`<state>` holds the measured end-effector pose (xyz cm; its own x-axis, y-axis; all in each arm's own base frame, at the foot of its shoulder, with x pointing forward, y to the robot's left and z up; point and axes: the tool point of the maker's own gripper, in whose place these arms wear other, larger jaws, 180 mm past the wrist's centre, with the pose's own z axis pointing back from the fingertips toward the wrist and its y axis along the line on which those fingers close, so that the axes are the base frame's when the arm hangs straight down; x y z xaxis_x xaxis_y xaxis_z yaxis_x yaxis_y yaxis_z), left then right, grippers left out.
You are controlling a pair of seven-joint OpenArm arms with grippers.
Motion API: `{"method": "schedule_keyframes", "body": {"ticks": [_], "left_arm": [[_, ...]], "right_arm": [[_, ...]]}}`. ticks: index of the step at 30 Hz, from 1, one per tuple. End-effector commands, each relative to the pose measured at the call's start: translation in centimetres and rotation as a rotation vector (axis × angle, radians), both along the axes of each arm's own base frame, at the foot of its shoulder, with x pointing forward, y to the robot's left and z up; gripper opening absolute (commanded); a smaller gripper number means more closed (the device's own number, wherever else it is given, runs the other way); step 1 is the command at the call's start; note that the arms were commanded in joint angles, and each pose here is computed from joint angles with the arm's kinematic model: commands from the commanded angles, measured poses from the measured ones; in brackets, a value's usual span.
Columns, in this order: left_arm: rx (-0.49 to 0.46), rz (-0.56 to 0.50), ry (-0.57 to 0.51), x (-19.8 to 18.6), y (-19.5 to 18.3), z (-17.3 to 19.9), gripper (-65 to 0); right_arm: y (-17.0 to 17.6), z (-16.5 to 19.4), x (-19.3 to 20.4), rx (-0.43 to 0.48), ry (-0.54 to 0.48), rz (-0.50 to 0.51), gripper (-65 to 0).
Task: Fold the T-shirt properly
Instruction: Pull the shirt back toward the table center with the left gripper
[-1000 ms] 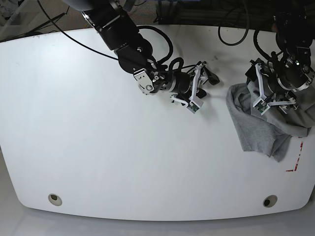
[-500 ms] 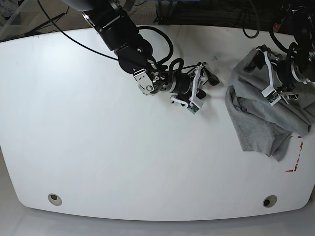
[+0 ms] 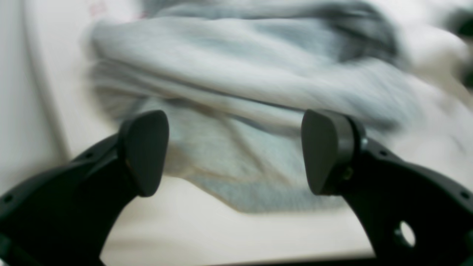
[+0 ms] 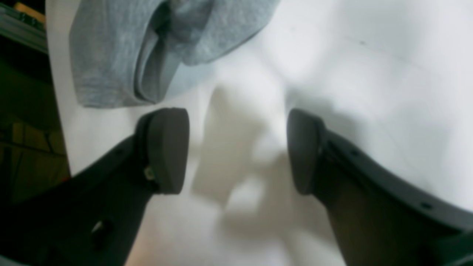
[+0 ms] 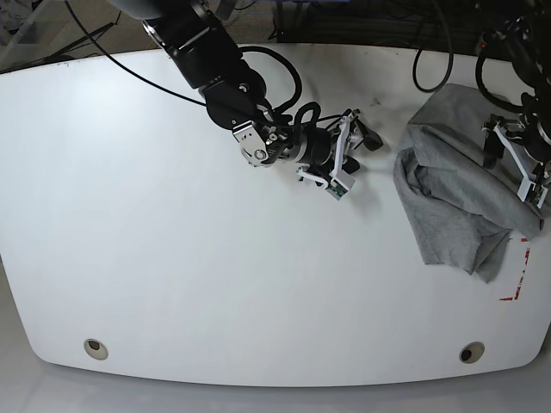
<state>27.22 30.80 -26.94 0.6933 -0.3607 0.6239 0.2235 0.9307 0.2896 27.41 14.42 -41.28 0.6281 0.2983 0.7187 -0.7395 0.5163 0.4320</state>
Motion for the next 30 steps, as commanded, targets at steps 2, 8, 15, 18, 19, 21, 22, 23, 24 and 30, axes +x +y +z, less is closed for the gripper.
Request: {"method": "schedule_keyframes", "body": {"ticks": [2, 8, 15, 18, 19, 21, 22, 23, 24, 30], "left_arm": [[0.0, 0.14, -0.057, 2.1, 1.4, 0.8, -12.5], [0.027, 0.213, -0.097, 6.0, 1.9, -1.0, -12.5], [0.008, 0.212, -0.054, 8.8, 2.3, -5.3, -12.4], [-0.058, 0.194, -0.023, 9.4, 1.6, -8.2, -12.4], [-0.081, 0.188, -0.01, 9.6, 1.3, -9.1, -12.4], [-0.124, 0.182, 0.013, 9.9, 0.7, -10.7, -12.2], [-0.148, 0.171, 0.031, 10.1, 0.1, -11.7, -12.2], [-0.157, 0.154, 0.046, 10.3, -0.6, -12.4, -12.2], [-0.161, 0.137, 0.066, 10.3, -1.2, -13.0, -12.2], [-0.133, -0.043, 0.126, 10.5, -7.4, -14.7, -12.2]], "right_arm": [[0.0, 0.0, 0.0, -0.014, 0.0, 0.003, -24.9], [0.0, -0.2, -0.3, -0.013, 0.005, 0.003, -24.9], [-0.3, -0.2, -1.0, -0.007, 0.008, 0.001, -24.9], [-1.5, 0.5, -0.3, 0.005, -0.012, -0.037, -24.9], [-1.7, 0.6, -0.3, 0.014, -0.01, -0.054, -24.9], [-2.5, 1.3, 0.2, 0.033, -0.022, -0.089, -24.9], [-3.0, 1.7, 0.5, 0.046, -0.029, -0.113, -24.9], [-3.6, 2.0, 0.8, 0.053, -0.032, -0.137, -24.9], [-4.1, 2.1, 1.0, 0.058, -0.033, -0.156, -24.9], [-8.7, 2.9, 2.2, 0.052, -0.072, -0.272, -24.9]]}}
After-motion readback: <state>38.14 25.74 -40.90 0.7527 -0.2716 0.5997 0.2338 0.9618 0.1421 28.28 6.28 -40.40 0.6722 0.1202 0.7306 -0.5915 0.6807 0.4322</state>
